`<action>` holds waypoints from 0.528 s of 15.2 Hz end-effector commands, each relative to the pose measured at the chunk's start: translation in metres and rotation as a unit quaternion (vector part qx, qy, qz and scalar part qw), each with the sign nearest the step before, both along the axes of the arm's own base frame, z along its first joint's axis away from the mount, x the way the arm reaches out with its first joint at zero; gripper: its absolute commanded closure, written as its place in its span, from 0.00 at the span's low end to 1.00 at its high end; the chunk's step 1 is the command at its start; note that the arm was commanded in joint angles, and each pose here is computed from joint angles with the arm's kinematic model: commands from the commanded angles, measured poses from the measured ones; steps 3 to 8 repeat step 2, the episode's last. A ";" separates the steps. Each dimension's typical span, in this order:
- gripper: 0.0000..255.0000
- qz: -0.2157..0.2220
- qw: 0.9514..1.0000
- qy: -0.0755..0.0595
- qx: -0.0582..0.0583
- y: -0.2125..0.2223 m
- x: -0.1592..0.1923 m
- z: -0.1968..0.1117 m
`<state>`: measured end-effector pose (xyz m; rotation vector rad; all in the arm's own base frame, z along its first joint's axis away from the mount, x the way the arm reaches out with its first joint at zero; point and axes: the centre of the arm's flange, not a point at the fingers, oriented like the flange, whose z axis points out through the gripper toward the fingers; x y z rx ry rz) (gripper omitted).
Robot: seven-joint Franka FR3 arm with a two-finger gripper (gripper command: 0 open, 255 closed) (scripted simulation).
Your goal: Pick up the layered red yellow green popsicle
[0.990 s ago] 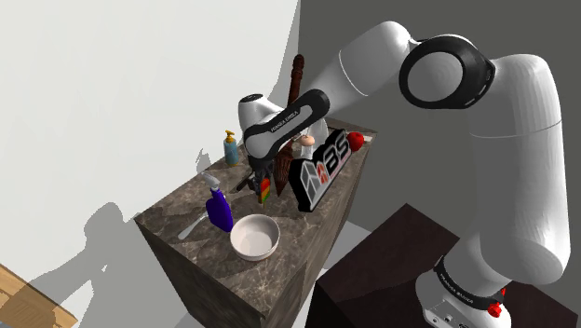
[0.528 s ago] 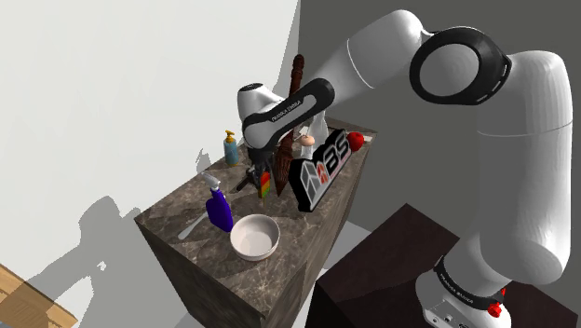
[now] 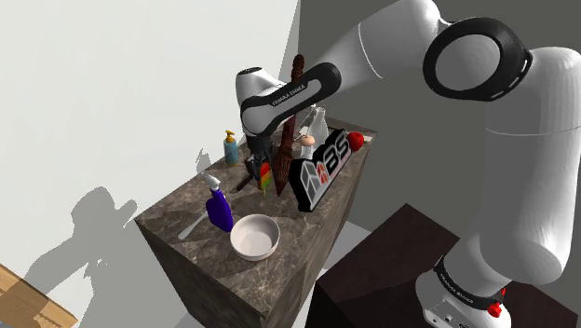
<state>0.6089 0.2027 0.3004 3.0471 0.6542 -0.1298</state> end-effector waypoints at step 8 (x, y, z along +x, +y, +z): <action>1.00 0.000 1.000 0.000 0.000 0.000 0.001 0.006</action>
